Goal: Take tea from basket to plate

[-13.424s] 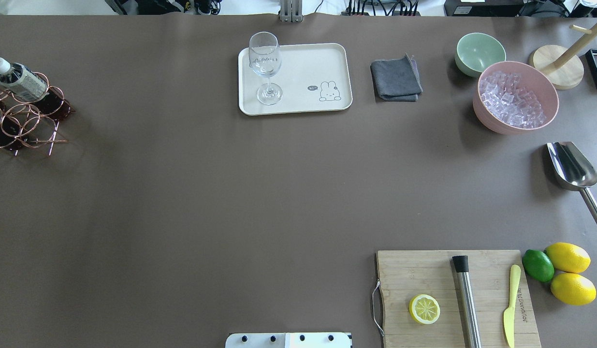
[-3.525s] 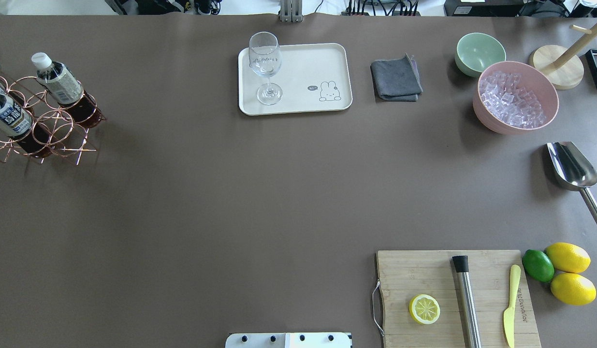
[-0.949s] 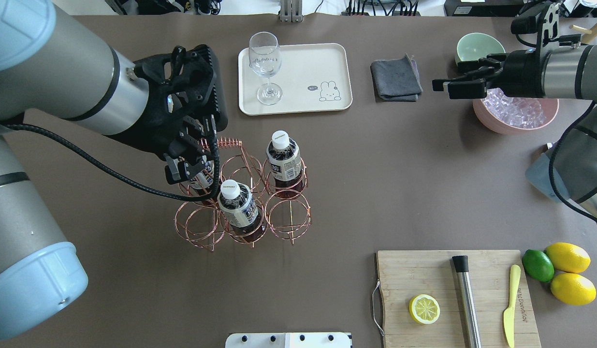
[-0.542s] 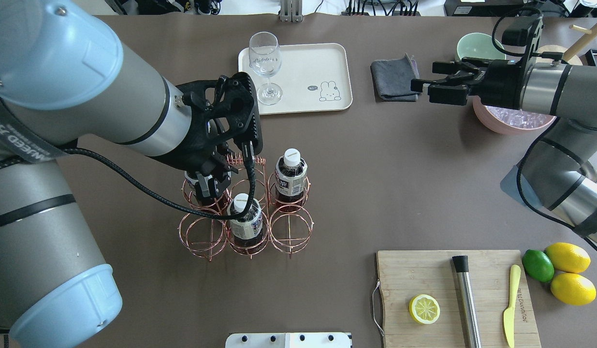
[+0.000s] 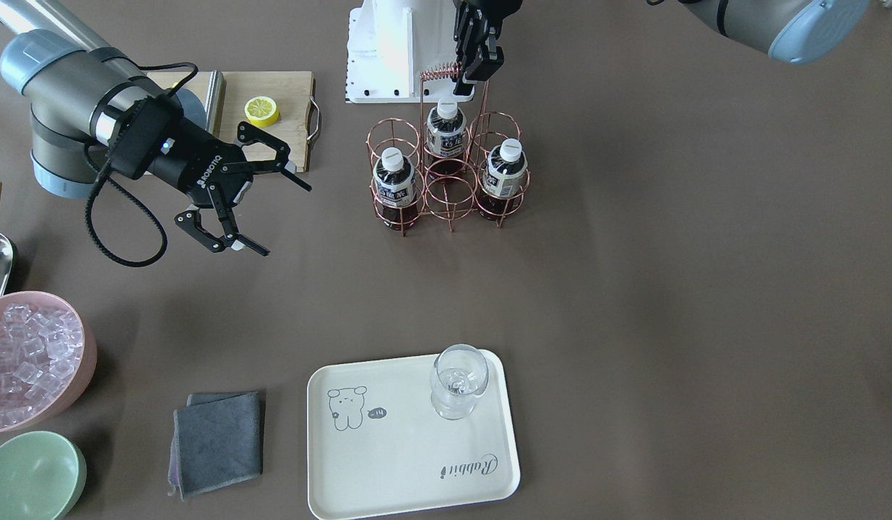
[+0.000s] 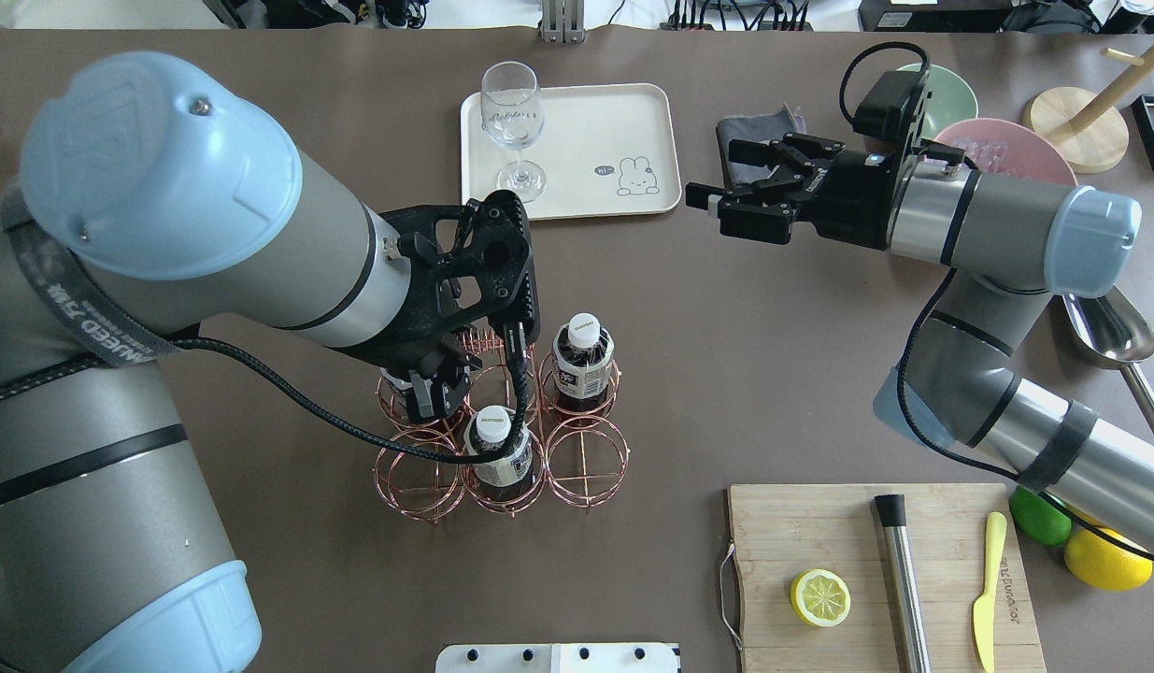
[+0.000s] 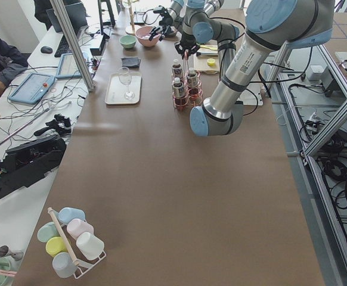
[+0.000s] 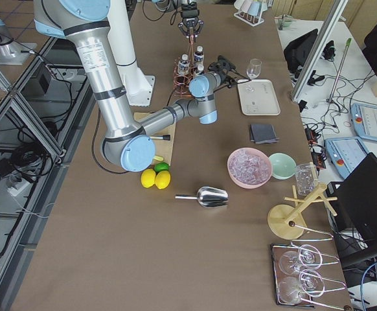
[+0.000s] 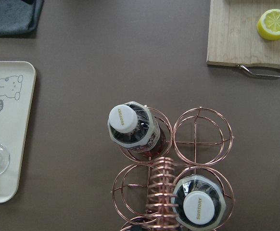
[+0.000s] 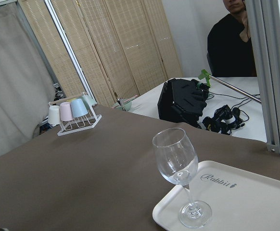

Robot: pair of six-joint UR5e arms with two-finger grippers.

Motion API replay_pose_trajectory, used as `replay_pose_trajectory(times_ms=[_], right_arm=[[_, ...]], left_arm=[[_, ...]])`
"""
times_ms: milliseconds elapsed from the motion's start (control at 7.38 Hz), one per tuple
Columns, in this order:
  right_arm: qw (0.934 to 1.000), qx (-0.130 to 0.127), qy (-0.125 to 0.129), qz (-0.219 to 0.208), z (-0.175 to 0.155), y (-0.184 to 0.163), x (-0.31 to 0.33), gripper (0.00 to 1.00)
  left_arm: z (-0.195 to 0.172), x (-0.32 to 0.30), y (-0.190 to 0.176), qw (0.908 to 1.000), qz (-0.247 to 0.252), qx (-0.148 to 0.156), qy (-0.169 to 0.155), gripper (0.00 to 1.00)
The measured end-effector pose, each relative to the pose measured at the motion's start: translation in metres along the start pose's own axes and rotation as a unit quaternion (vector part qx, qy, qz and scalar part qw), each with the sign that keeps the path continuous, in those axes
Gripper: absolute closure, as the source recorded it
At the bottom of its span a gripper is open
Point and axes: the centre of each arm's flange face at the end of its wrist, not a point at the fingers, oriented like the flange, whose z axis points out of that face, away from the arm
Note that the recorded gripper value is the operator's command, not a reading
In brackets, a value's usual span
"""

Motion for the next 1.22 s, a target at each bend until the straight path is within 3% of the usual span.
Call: replay_pose_trajectory(times_ms=[542, 814, 1220], right_arm=[[0.9976, 0.006, -0.024, -0.065, 0.019, 0.030, -0.036, 0.00], [0.9970, 0.030, -0.033, -0.063, 0.025, 0.036, -0.071, 0.00], [0.9962, 0.036, -0.053, -0.060, 0.031, 0.065, -0.126, 0.00]], left_arm=[[0.001, 0.002, 0.001, 1.0000, -0.007, -0.001, 0.000, 1.00], [0.001, 0.002, 0.003, 0.9999, -0.015, -0.002, 0.000, 1.00], [0.002, 0.002, 0.005, 0.9998, -0.018, -0.004, 0.000, 1.00]])
